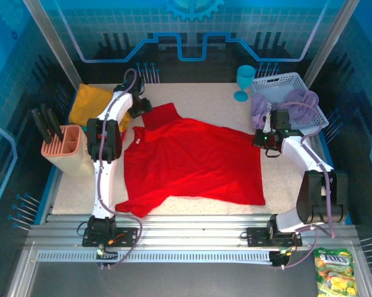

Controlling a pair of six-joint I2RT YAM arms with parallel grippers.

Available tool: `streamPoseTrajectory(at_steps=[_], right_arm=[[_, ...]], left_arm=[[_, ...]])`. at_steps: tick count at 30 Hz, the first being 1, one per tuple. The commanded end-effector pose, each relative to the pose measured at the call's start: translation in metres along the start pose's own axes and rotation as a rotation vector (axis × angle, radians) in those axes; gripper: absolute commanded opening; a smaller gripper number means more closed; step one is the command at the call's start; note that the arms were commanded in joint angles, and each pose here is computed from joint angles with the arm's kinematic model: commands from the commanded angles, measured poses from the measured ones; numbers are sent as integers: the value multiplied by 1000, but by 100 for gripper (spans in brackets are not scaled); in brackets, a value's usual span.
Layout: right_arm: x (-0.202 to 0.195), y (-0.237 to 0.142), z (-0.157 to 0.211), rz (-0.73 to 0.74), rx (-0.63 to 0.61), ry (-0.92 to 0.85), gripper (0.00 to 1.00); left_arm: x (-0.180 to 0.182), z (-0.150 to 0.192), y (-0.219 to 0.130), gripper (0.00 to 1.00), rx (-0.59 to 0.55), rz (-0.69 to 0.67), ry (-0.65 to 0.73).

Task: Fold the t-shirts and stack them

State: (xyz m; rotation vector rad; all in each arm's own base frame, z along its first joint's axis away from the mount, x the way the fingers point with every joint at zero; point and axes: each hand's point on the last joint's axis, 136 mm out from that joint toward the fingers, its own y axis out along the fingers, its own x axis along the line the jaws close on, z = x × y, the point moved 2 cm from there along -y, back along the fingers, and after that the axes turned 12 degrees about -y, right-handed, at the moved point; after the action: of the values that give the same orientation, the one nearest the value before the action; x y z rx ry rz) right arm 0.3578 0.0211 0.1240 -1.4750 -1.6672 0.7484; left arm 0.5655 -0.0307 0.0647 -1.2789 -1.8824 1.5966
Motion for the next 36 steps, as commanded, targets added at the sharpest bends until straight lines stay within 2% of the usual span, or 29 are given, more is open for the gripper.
streamPoseTrajectory(at_steps=[1,3,16,25,36], right_arm=[[2,-5,-5,-30,-29,10,0],[3,-6,-6,-38,-32,6,0],[2,-16,-15,-43,-50,11,0],[2,-29,-22,-57,-82,21,0],[1,-31,-22,-72,-93,32,0]], left_arm=[[-3,-11,-2,53,-87,-53,38],[-1,-13,4,53,-109,-73,29],[3,-17,21,46,-52,-149,-5],[19,3,26,46,30,-219,-1],[3,12,36,45,25,-180,29]])
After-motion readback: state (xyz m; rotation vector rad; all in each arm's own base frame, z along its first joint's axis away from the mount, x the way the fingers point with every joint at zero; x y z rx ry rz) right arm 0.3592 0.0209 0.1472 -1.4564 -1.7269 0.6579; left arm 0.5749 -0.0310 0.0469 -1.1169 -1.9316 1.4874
